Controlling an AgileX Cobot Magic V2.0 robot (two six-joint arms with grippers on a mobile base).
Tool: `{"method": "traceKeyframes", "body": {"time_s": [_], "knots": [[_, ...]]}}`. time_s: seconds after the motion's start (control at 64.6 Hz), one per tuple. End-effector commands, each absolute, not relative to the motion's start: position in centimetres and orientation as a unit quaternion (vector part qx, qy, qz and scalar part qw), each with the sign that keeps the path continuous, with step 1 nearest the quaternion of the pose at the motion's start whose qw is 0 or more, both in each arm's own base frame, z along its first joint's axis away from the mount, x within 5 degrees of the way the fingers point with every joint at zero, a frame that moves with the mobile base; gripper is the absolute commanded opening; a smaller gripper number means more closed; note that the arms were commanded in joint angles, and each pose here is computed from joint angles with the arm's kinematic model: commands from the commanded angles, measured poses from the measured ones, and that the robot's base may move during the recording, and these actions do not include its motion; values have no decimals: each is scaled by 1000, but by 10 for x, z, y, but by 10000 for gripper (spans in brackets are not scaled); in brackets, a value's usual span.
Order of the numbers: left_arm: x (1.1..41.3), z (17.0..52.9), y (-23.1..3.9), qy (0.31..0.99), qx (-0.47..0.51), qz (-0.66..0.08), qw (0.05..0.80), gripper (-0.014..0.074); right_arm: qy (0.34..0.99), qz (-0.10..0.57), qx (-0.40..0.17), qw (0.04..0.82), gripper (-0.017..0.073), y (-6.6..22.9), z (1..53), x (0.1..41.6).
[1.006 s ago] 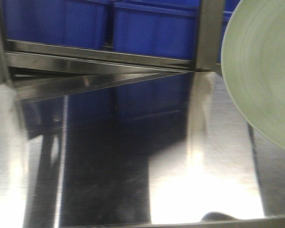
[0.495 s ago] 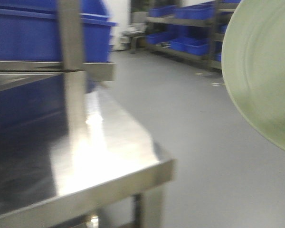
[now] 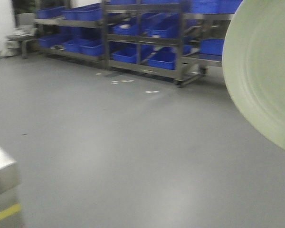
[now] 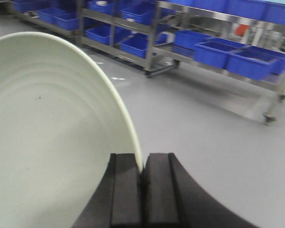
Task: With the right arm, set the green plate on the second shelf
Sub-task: 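Hold the plate in the right gripper while the base drives to the shelf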
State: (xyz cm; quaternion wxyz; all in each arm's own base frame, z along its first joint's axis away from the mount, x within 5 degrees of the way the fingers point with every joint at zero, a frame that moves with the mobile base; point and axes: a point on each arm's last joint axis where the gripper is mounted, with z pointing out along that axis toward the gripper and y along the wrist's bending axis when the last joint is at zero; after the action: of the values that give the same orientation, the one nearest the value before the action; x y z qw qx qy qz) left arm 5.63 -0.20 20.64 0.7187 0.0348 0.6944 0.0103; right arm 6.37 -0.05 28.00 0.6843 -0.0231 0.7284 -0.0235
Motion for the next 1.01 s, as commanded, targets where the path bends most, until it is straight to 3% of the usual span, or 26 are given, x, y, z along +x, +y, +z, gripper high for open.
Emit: {"method": "traceKeyframes", "body": {"time_s": [0.0, 0.99], "knots": [[56, 201, -2, 673, 35, 7, 739, 130, 680, -23, -19, 733, 57, 0, 301, 63], [56, 201, -2, 673, 35, 7, 739, 130, 680, -23, -19, 733, 57, 0, 300, 63]]}}
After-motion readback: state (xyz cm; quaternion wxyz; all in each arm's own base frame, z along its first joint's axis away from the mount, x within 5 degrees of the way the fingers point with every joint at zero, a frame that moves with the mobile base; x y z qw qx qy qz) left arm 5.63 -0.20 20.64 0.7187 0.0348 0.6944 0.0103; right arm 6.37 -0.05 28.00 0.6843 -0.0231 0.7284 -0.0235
